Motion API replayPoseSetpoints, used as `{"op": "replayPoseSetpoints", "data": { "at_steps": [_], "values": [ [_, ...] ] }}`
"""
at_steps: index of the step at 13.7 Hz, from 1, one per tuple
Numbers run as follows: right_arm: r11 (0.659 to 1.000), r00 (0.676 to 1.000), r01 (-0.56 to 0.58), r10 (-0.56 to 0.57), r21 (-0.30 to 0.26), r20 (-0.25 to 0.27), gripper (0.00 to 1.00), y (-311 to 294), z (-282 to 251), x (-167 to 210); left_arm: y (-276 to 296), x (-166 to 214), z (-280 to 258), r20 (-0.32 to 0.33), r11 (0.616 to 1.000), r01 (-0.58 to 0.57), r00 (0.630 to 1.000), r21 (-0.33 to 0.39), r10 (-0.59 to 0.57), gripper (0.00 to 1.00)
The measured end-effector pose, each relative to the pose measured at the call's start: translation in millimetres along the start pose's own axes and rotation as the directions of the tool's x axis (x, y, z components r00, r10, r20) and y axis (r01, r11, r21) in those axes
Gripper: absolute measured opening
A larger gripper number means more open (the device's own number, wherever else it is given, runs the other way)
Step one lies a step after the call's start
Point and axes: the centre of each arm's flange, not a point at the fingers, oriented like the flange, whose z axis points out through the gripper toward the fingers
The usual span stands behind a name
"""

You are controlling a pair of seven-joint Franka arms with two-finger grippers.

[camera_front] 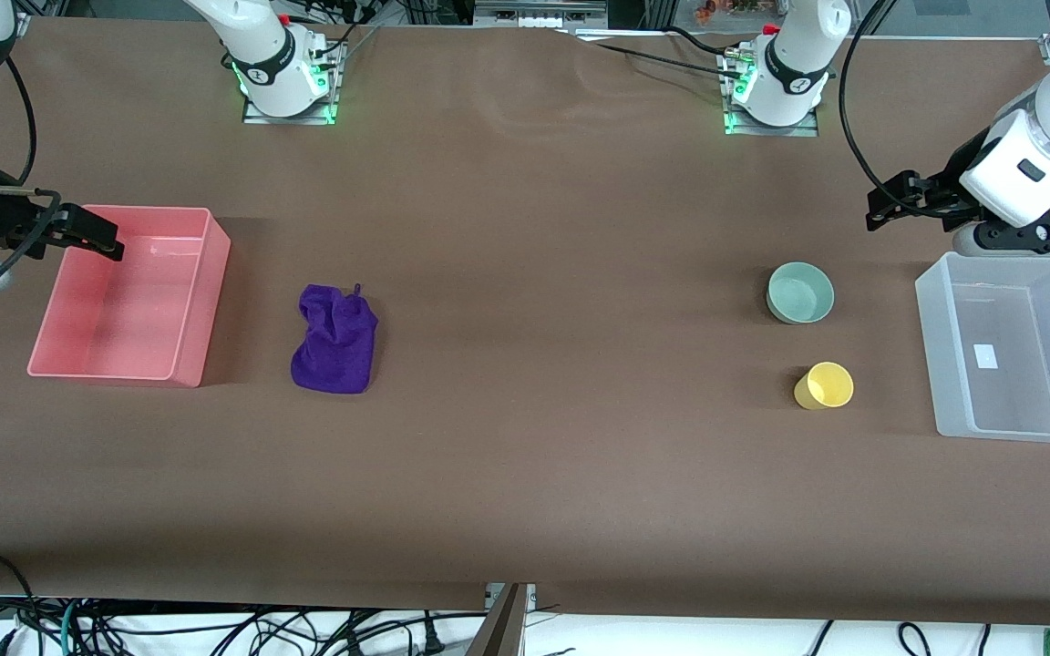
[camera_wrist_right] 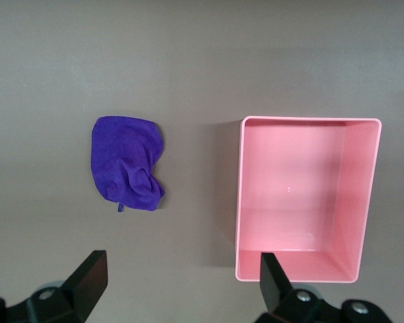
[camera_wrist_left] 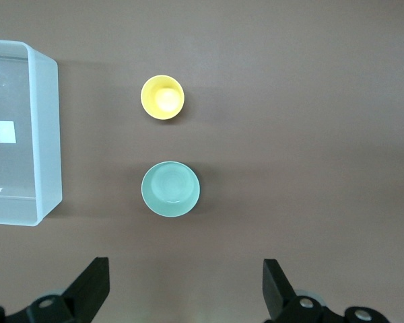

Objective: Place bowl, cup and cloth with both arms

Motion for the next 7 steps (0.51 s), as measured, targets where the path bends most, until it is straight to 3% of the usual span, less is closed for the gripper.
{"op": "replayPoseSetpoints", "data": {
  "at_steps": [7],
  "values": [
    [1.0,1.0,0.0,0.0,0.0,0.0,1.0,0.0,0.0,0.0,-0.1,2.6,4.1,0.008,1.0,0.0,1.0,0.0,0.0,1.0]
  ]
}}
